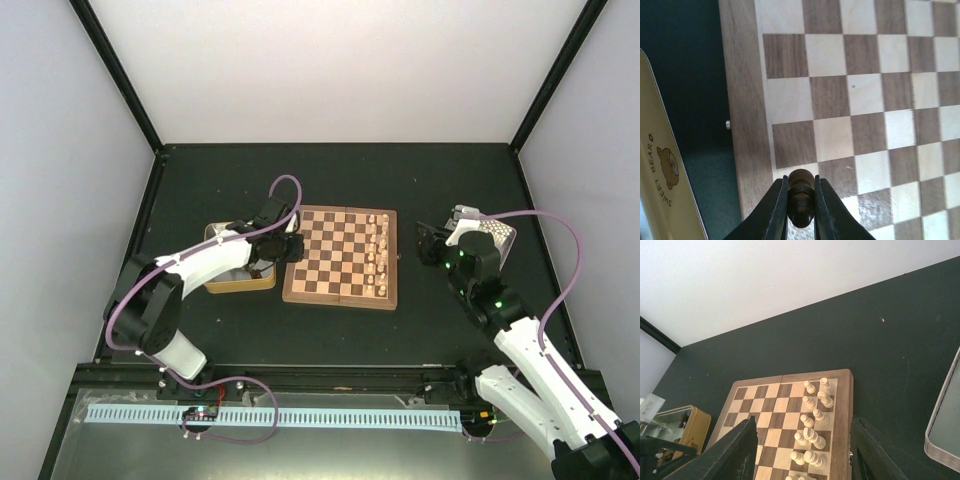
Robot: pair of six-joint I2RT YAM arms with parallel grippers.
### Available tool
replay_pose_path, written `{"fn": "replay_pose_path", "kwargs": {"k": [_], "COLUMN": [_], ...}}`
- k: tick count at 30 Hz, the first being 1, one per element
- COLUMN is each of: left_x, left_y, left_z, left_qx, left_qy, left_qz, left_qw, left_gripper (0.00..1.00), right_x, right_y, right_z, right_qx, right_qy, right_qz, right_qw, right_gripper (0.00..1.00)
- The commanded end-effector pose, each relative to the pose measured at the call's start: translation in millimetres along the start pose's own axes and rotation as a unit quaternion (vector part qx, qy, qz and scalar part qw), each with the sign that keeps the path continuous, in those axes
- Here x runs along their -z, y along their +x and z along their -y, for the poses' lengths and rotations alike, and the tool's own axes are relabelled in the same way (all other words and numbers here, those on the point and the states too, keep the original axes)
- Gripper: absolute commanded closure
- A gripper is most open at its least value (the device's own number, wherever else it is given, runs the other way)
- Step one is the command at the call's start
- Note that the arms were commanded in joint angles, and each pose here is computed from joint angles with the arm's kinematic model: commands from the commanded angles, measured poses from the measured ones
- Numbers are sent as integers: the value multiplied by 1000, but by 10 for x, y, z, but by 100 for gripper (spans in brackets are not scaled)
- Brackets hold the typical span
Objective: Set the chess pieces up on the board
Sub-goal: Place the chess piece on the chessboard.
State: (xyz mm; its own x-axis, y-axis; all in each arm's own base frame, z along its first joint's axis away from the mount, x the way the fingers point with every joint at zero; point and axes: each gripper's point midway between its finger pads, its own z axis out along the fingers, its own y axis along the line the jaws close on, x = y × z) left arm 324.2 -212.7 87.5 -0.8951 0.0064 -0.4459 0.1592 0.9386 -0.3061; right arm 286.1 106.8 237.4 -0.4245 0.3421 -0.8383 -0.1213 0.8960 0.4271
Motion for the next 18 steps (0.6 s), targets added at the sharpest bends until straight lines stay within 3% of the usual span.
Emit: {"fn": "replay_pose_path", "kwargs": {"k": [1,6,13,18], "left_x": [-91,-154,-189,-181], "left_y": [-120,-113,-92,-67], "left_z": [-15,-39,8,66], "left_qx": [-21,-32,-40,-37], "left_qy": [-25,-42,-42,-26], "left_qz": [18,15,5,-3], "left_qw": [999,998,998,999], "left_gripper": [89,88,64,63], "right_x": [12,0,-14,-28], "right_y": [-32,-14,-2,23], "right_z": [-59,-48,-58,-51], "right_qx": [-3,-2,-5,-5], "right_qy": [-16,-14,-17,-15], "right_qz": [11,8,5,0], "right_qw": [1000,1000,1000,1000], "right_gripper": [48,47,47,47]}}
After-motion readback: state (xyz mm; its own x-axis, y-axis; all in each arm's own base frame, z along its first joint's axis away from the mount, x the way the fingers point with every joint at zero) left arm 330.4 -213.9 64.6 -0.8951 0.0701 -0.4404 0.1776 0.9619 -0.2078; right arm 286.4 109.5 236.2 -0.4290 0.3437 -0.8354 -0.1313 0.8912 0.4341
